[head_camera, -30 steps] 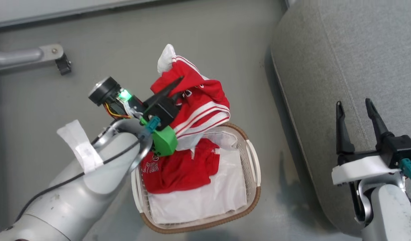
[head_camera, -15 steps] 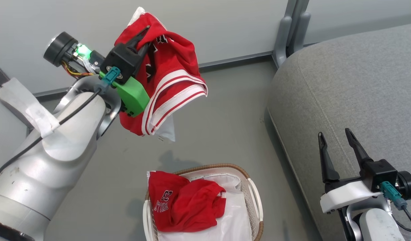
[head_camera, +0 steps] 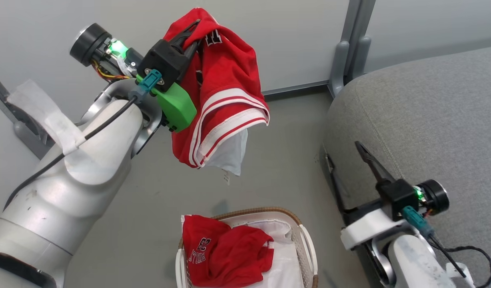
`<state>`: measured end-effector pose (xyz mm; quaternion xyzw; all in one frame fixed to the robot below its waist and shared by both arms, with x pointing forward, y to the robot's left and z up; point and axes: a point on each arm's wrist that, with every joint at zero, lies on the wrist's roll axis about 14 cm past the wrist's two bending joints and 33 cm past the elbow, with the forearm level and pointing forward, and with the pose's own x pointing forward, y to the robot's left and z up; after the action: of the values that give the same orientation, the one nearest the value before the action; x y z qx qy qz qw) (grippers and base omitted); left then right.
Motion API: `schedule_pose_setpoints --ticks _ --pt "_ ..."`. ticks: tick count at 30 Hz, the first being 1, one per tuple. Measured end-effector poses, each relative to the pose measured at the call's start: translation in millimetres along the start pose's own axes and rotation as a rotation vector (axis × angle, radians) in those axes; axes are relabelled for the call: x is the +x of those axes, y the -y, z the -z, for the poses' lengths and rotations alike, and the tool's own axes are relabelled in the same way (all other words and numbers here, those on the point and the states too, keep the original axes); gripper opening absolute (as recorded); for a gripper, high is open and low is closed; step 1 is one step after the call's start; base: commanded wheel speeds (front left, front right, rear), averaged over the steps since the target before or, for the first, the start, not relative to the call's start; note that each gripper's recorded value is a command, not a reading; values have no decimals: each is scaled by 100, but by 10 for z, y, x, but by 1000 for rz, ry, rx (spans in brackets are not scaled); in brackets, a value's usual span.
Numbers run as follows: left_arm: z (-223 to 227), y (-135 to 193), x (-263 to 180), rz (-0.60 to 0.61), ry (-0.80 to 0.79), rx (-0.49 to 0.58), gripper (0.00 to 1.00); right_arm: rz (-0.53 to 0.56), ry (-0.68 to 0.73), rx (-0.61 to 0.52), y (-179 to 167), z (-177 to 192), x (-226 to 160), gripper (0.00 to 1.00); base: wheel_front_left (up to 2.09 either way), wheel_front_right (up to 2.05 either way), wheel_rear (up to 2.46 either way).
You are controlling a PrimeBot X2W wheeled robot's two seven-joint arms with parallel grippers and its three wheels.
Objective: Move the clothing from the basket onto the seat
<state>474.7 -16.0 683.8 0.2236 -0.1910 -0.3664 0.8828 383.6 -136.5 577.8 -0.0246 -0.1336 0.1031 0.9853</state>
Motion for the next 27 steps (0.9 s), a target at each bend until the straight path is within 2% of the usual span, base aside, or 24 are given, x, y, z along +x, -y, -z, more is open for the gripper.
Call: schedule_pose_setpoints --ticks 7,13,27 --pt "-92 104 2 29 21 -1 0 -163 34 -53 -447 -114 291 100 0 0 0" --pt "-214 174 5 53 48 8 0 -286 24 -127 -777 -71 440 100 0 0 0" --pt "-361 435 -56 116 84 -4 0 -298 138 -161 -803 -476 712 100 0 0 0"
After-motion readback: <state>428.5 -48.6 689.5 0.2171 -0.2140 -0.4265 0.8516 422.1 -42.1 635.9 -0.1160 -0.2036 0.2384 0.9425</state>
